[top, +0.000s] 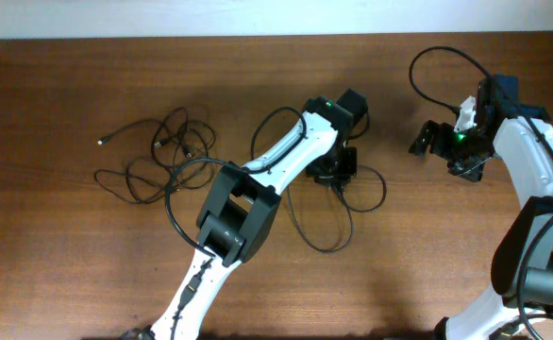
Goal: Untangle cables
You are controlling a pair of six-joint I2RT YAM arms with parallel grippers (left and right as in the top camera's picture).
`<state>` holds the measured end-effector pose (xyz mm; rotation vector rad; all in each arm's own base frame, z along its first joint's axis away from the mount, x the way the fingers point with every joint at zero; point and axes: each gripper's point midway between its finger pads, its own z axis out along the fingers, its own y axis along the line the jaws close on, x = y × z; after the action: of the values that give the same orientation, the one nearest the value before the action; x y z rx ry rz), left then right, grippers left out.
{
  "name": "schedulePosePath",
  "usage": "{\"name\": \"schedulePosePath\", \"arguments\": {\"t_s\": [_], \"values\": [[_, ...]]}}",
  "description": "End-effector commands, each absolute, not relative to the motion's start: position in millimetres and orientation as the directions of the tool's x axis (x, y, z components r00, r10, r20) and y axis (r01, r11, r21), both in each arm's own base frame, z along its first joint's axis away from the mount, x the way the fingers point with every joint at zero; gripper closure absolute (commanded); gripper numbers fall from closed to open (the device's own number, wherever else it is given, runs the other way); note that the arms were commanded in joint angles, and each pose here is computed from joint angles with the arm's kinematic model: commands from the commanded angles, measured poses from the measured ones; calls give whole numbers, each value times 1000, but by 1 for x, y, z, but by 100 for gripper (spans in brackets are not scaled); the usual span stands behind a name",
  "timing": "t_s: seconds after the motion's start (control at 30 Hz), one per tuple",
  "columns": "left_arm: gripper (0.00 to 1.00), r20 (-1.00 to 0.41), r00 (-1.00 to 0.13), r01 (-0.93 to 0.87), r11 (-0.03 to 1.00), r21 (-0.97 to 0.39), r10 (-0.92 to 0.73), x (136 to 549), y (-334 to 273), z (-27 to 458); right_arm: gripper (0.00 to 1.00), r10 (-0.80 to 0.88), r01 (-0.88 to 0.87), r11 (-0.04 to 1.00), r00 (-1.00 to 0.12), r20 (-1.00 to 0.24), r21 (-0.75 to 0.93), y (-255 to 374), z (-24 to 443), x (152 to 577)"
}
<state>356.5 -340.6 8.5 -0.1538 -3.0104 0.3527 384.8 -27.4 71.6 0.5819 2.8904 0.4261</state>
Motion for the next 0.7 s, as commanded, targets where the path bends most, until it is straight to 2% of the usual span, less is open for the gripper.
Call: {"name": "schedulePosePath", "arguments": {"t_s": [0.0,0.07,0.17,0.23,0.27,0.4,0.53,0.67], "values": [[71,89,-991,83,976,-199,103,359,-339,-5,2,394,350,888,-914,-100,297,-29,69,384],[79,87,-991,84,977,-196,103,360,-338,-6,2,394,350,888,-914,-100,297,-29,69,384],[85,87,-991,85,977,-196,103,360,-338,-6,2,394,350,888,-914,-100,297,-29,69,384],[98,87,-991,84,977,-196,103,360,-338,-6,2,394,350,888,-914,-100,297,-29,69,384],[100,84,-990,96,975,-202,114,361,-338,-4,2,394,350,888,-914,-100,297,-29,69,384],[100,15,-986,159,957,-242,167,371,-347,20,2,394,350,888,-914,-100,297,-29,69,384],[100,-114,-983,174,935,-309,146,394,-352,81,2,394,350,888,-914,-100,297,-29,69,384],[100,-258,-965,152,914,-378,53,421,-322,163,2,394,350,888,-914,-100,297,-29,69,384]]}}
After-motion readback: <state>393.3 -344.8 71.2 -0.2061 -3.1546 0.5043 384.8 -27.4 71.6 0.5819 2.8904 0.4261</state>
